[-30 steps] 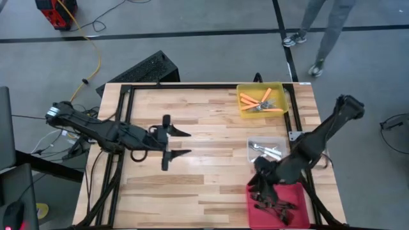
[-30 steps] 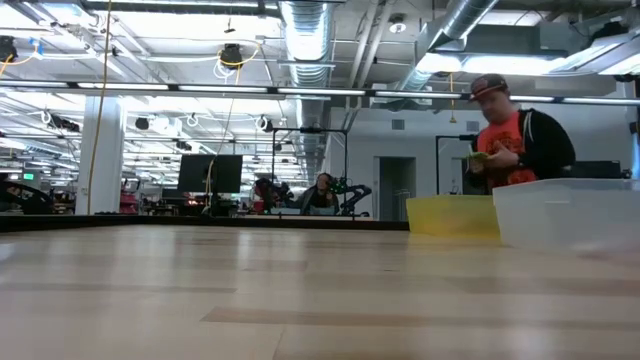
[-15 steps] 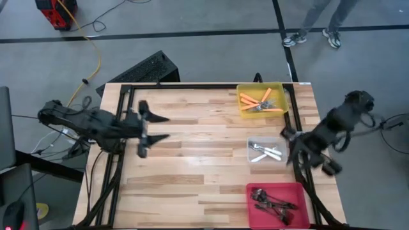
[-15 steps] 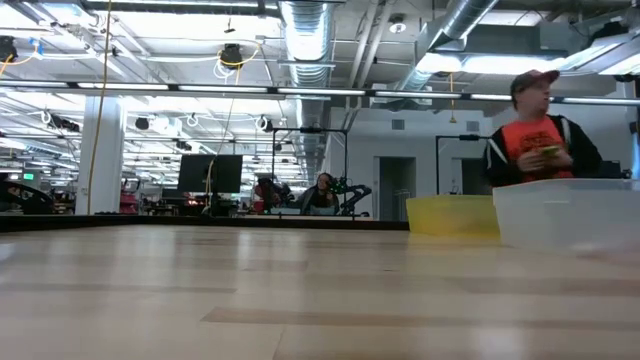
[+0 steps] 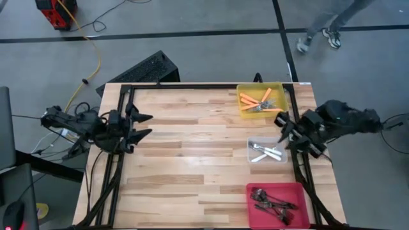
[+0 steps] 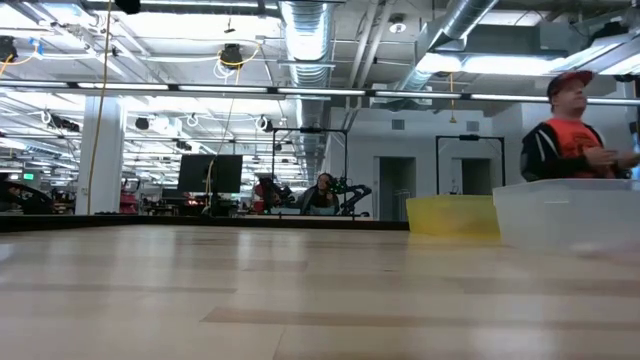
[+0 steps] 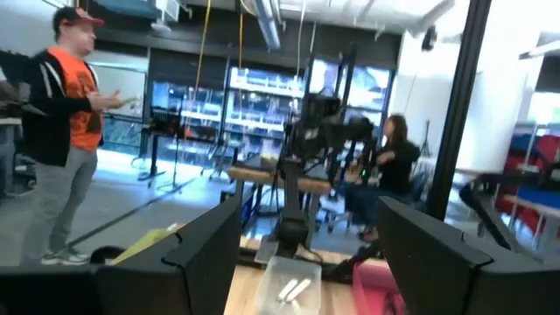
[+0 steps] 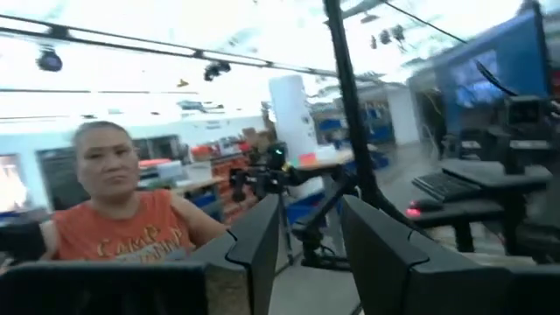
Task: Sort silverware by color (type)
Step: Return to Home Position
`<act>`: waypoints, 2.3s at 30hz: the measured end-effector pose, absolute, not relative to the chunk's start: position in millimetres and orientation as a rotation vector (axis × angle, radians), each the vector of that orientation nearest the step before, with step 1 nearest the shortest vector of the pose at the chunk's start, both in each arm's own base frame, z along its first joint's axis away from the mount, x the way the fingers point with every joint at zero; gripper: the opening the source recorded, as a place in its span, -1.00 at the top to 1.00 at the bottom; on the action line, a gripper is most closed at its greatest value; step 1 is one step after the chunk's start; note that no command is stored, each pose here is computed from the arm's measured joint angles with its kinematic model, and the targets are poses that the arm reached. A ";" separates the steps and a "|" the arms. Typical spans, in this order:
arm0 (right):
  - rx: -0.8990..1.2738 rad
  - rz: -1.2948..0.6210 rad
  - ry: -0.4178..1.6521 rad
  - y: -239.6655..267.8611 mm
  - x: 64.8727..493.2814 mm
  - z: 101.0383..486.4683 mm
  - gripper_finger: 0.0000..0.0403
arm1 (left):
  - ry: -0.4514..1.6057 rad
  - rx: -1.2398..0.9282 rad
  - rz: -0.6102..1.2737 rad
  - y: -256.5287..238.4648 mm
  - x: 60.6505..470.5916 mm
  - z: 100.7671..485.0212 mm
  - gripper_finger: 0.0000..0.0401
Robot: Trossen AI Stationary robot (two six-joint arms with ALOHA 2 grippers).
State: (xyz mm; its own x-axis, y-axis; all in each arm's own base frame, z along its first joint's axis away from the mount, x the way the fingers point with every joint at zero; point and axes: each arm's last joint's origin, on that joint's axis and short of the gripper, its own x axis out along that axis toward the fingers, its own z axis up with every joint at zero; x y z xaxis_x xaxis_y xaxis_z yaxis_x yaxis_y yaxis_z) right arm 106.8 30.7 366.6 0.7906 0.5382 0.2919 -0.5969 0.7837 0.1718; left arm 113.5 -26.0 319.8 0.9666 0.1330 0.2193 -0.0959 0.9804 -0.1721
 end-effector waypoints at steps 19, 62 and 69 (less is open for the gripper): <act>0.206 0.885 -0.316 -33.2 167.3 319.9 0.25 | -0.180 -0.135 0.060 -23.3 101.1 292.0 -0.23; 0.210 0.019 -0.134 -38.6 122.8 181.3 0.25 | -0.235 -0.204 0.101 -14.3 92.0 188.6 -0.23; 0.265 0.174 -0.255 -11.5 126.5 195.5 0.25 | -0.264 -0.184 0.106 -14.0 91.3 191.4 -0.23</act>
State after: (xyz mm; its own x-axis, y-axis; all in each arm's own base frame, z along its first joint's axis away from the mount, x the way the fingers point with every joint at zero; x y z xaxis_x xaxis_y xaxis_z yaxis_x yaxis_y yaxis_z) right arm 126.5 -11.5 195.5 0.9532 0.1356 0.2702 -0.2020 0.9506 0.2356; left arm 91.3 -14.0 191.4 0.9599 0.1282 0.2492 -0.0803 0.9777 -0.1940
